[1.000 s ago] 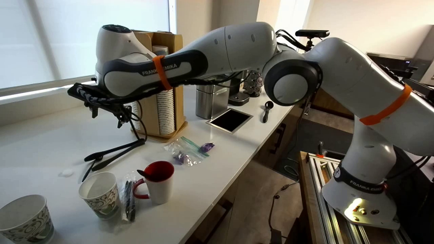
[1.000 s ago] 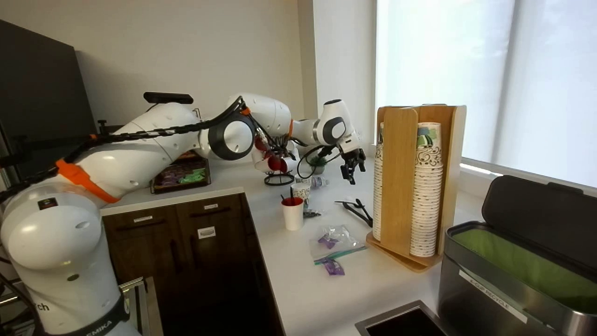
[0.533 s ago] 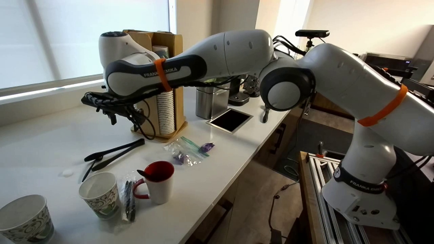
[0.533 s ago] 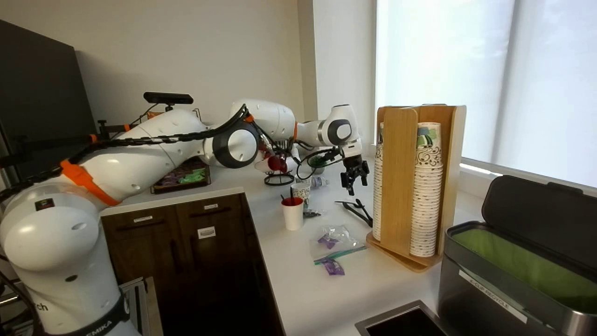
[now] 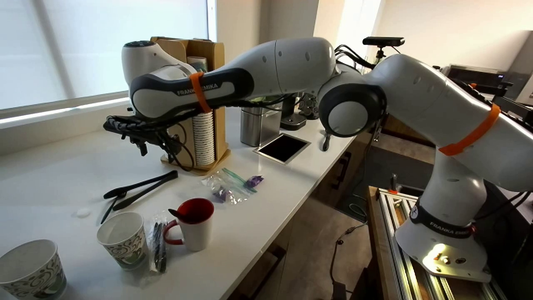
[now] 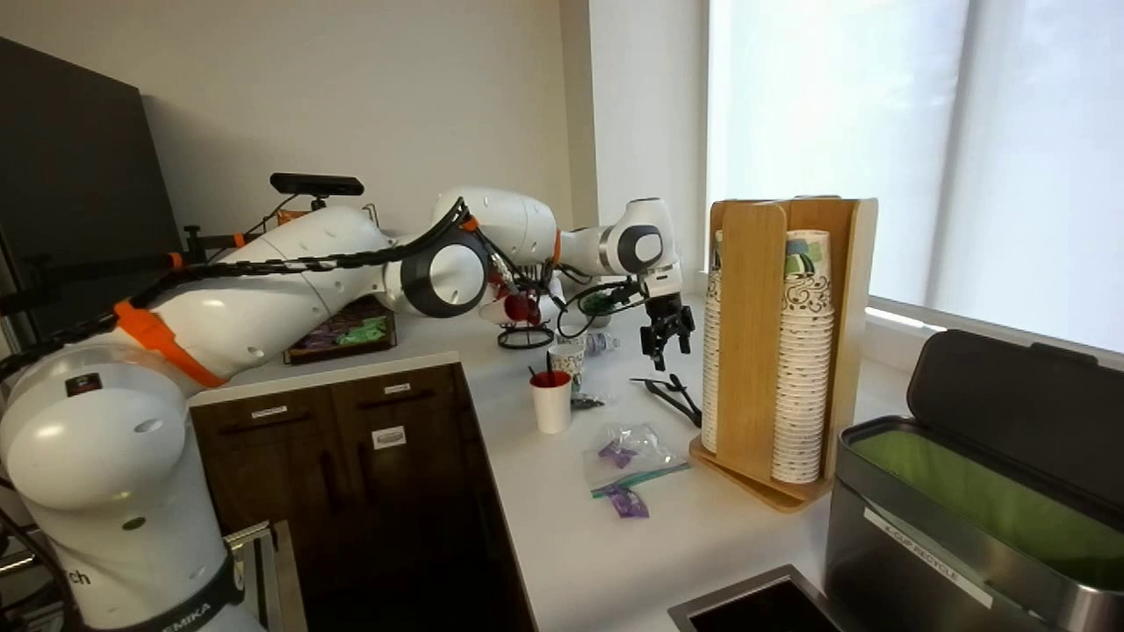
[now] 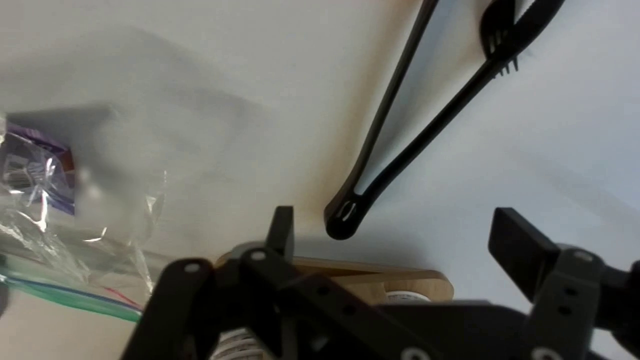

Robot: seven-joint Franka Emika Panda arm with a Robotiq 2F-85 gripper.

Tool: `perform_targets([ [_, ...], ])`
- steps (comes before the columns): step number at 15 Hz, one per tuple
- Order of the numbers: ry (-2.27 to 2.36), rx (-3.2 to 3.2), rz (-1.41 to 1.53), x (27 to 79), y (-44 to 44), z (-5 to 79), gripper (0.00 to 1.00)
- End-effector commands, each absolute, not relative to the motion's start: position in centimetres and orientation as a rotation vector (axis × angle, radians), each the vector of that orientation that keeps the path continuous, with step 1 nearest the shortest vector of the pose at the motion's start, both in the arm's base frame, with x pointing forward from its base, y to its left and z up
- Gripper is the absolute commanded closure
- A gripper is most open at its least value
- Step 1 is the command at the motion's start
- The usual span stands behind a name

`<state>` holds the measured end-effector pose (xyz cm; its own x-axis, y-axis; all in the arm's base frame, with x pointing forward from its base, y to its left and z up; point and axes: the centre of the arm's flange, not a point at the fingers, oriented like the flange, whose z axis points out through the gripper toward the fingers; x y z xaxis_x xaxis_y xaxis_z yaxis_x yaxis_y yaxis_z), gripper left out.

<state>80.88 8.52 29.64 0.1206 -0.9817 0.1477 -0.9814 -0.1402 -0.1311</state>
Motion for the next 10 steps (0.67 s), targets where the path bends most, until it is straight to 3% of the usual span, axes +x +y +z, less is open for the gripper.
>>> perform_targets([
  [1,2.111,-2.406,-0.225,83.8,8.4,28.1,0.00],
  [4,2.144,-2.394,-0.181,84.6,7.7,26.7,0.00],
  [10,2.239,-2.361,-0.379,86.0,7.6,24.1,0.00],
])
